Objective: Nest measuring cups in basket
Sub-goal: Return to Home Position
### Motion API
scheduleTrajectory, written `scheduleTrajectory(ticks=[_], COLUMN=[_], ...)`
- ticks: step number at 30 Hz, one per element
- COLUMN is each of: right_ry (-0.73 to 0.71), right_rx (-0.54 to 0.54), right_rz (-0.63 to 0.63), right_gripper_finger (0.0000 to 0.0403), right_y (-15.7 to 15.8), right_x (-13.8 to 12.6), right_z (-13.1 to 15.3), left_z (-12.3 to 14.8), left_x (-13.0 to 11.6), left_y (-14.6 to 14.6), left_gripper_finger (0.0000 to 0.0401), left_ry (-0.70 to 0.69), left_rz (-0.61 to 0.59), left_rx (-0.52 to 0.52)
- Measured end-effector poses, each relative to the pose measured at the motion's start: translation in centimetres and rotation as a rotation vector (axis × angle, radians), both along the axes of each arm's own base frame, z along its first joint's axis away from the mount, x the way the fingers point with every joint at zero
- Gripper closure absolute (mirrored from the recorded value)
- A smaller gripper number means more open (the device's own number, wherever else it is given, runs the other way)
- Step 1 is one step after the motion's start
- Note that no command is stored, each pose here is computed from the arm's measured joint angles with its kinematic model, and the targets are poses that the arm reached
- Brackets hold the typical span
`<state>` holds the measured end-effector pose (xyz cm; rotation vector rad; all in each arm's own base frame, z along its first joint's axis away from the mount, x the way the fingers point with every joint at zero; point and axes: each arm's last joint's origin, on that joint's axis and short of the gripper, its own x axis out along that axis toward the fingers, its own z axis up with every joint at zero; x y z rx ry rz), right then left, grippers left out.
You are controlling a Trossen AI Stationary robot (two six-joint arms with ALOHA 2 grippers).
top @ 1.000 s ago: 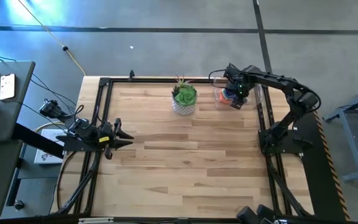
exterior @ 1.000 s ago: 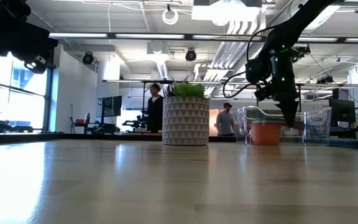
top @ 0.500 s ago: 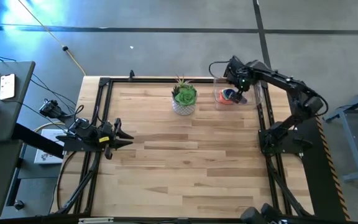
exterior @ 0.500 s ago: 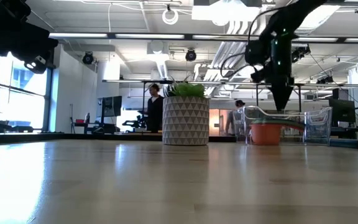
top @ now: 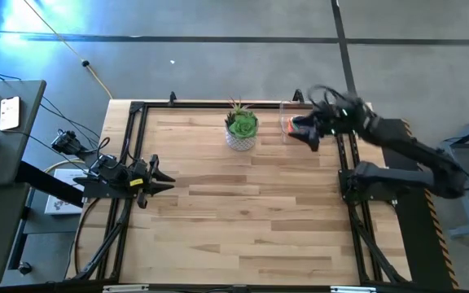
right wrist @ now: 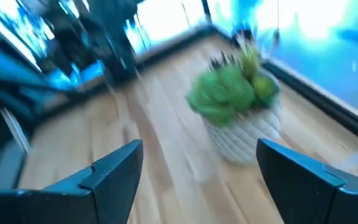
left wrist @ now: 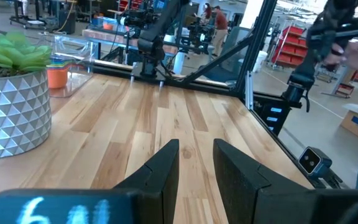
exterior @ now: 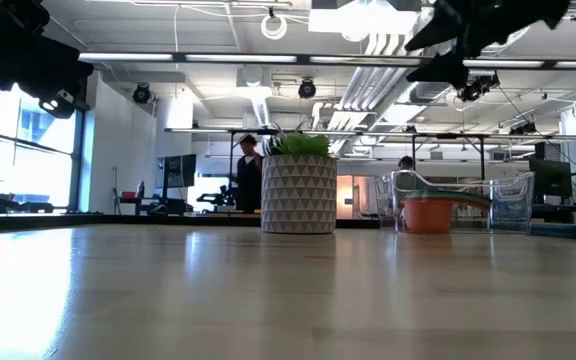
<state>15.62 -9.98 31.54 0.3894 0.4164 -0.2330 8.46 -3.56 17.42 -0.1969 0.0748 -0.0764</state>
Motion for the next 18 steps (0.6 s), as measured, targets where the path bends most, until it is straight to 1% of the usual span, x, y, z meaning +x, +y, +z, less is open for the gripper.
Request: scheduleTrajectory(ticks=[3,5,9,12,15,18], right_ry=[-0.147,-0.232,-0.377,-0.425,-0.429,-0.441], right_rx=[-0.017,-0.025,0.018,0.028,0.057,0.089], right_rz=[-0.035,-0.037,-0.008,0.013,-0.015,-0.025], right_gripper_finger=[0.0098,0.0098,0.0098,0.0098,0.0098,0.0098], right_y=[2.7,4.0,5.9,6.9,7.6,8.2], right_x=[-1.2,-1.9,-2.6,-2.8,-3.0,-3.2], right_z=[-1.8,-3.1,-5.9,-8.0,-9.7,-10.8], left_z=[0.0,0.0,0.0,0.0,0.0,0.0], left_x=[0.0,0.0,0.0,0.0,0.0,0.0], left_y=[0.0,0.0,0.0,0.0,0.0,0.0], left_gripper_finger=[0.0311,0.0311,0.0311,0.0311,0.0311,0.0311], left_ry=[0.0,0.0,0.0,0.0,0.0,0.0], left_rz=[0.0,0.0,0.0,0.0,0.0,0.0], left_rx=[0.0,0.0,0.0,0.0,0.0,0.0])
